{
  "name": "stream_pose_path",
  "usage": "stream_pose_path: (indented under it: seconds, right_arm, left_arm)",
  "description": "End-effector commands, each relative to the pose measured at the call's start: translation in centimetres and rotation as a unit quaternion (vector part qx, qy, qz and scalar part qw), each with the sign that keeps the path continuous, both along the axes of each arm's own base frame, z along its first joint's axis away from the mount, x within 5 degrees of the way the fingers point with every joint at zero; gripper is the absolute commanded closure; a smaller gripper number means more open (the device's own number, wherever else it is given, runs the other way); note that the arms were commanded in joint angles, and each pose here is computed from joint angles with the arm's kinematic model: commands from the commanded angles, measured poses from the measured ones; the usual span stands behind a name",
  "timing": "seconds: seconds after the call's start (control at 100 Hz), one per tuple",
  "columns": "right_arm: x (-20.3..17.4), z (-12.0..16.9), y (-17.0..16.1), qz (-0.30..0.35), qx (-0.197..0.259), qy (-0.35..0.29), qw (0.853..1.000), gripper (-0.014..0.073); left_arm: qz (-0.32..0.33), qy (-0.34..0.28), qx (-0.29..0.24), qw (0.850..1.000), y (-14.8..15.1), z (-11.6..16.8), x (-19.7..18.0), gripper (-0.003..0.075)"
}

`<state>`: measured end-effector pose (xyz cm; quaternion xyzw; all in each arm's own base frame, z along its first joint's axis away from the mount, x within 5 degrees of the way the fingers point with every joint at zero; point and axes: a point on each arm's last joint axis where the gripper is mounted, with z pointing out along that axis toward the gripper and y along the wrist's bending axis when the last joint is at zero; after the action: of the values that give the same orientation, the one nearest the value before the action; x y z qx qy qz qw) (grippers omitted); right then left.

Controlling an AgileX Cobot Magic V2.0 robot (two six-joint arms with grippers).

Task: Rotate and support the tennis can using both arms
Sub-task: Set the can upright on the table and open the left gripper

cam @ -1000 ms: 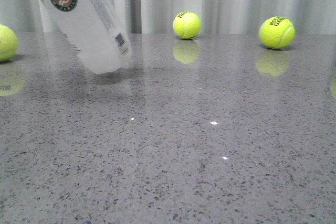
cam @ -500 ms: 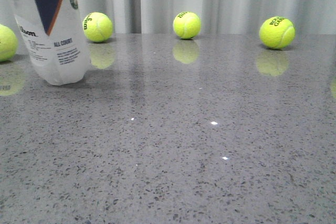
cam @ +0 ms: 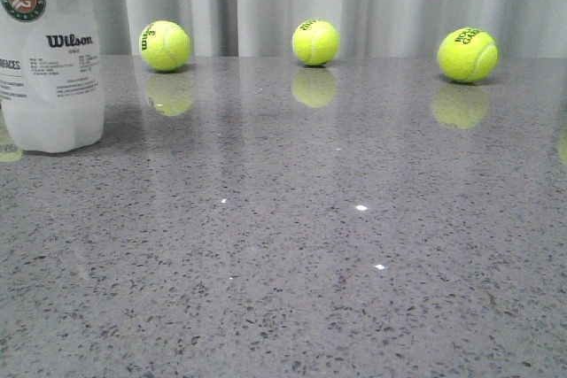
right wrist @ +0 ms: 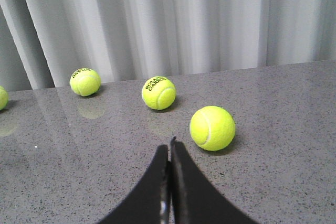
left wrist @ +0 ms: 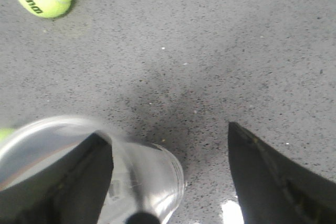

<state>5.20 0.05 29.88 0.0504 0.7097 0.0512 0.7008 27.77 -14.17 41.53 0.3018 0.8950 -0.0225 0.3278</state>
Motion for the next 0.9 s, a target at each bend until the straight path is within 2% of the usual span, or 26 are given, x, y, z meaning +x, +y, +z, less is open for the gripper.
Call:
stream_pose_path:
  seconds: [0.0,0.38,0.59,0.64,0.71,0.83,0.87,0.89]
  right_arm:
    - [0.0,1.4,-0.1,-0.005,-0.003,-0.048,0.999,0.0661]
    - [0.0,1.4,-0.1,-0.005,-0.003,-0.048,0.999,0.0661]
    - [0.0,1.4,-0.1,-0.005,-0.003,-0.048,0.999,0.0661]
    - [0.0,1.4,-0.1,-0.005,-0.003,-0.048,0.999,0.0661]
    - [0.0,1.4,-0.1,-0.005,-0.003,-0.048,0.999,0.0661]
    - [0.0,1.4,-0.1,-0.005,-0.003,-0.048,0.999,0.0661]
    - [0.0,1.4,-0.1,-0.005,-0.003,-0.048,0.999,0.0661]
    - [0.0,1.4,-0.1,-0.005,-0.003,-0.048,0.999,0.0661]
  left_arm:
    - [0.004,-0.050,-0.020,0.999,0.3,2.0,-0.6,0.0267]
    - [0.011,-0.049,-0.024,0.998,0.3,2.0,-0.5,0.0267]
    - [0.023,-0.107,-0.077,0.991,0.9,5.4,-1.8,0.0285]
    - [0.032,-0.123,-0.098,0.987,1.3,6.3,-2.5,0.0322]
    - [0.041,-0.146,-0.127,0.980,1.8,7.2,-3.5,0.0423]
    - [0.043,-0.178,-0.157,0.970,2.6,7.2,-5.1,0.0678]
    - [0.045,-0.186,-0.166,0.967,2.9,6.9,-5.7,0.0742]
    - [0.047,-0.184,-0.169,0.967,2.9,6.5,-5.8,0.0738]
